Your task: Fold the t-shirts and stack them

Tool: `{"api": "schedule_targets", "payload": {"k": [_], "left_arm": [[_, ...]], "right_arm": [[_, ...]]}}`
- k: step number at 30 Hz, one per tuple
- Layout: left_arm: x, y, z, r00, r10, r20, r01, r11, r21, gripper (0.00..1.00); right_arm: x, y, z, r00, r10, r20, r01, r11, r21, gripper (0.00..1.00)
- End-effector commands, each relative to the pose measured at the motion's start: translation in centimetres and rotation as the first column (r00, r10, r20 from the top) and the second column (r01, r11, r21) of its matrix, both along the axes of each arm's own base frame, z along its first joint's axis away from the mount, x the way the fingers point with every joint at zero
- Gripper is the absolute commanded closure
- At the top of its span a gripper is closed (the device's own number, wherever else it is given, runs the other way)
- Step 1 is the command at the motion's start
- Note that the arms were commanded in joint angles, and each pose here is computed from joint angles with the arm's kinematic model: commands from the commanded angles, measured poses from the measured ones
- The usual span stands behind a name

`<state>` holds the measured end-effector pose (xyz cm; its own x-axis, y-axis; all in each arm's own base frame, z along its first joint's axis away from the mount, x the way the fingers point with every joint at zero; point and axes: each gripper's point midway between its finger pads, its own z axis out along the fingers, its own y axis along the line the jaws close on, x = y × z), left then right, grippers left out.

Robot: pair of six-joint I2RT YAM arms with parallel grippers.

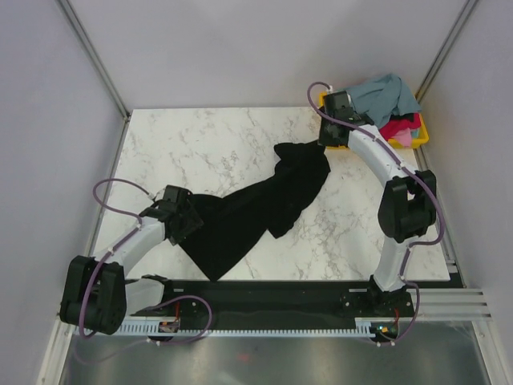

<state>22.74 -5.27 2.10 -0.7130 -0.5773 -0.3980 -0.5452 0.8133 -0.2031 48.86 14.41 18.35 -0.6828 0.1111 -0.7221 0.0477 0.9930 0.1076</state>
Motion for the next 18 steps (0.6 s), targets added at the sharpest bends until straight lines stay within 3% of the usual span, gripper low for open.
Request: {"api": "schedule_targets", "payload": {"k": [1,7,13,17,18], "left_arm": [[1.3,-0.8,0.7,0.999,0.019,0.042,-0.018,0.999,-0.029,0.25],[-0.5,-0.6,1.1,0.999,0.045,0.013,-0.045,0.998,-0.036,0.18],[-2.6,0.1,3.0,0.993,0.1,0.068,-0.096,0.993,-0.065,0.11],[-3.9,0.5,2.2,0.989,0.136,0.05,-0.133,0.989,-0.065,0.14],[-4.0,0.8,1.7,0.989,0.144,0.033,-0.142,0.989,-0.05,0.2]], "right_arm": [[0.2,-1.3,1.3,0.999,-0.023,0.048,0.019,0.996,0.081,1.0],[-0.2,0.0,-0.9,1.0,0.028,0.0,-0.028,0.991,0.128,1.0],[1.6,-1.2,0.0,0.999,-0.003,0.036,-0.001,0.995,0.102,1.0],[2.7,-1.6,0.5,0.999,-0.012,0.044,0.005,0.99,0.142,1.0],[2.8,-1.7,0.4,0.999,-0.012,0.042,0.006,0.99,0.141,1.0]]}}
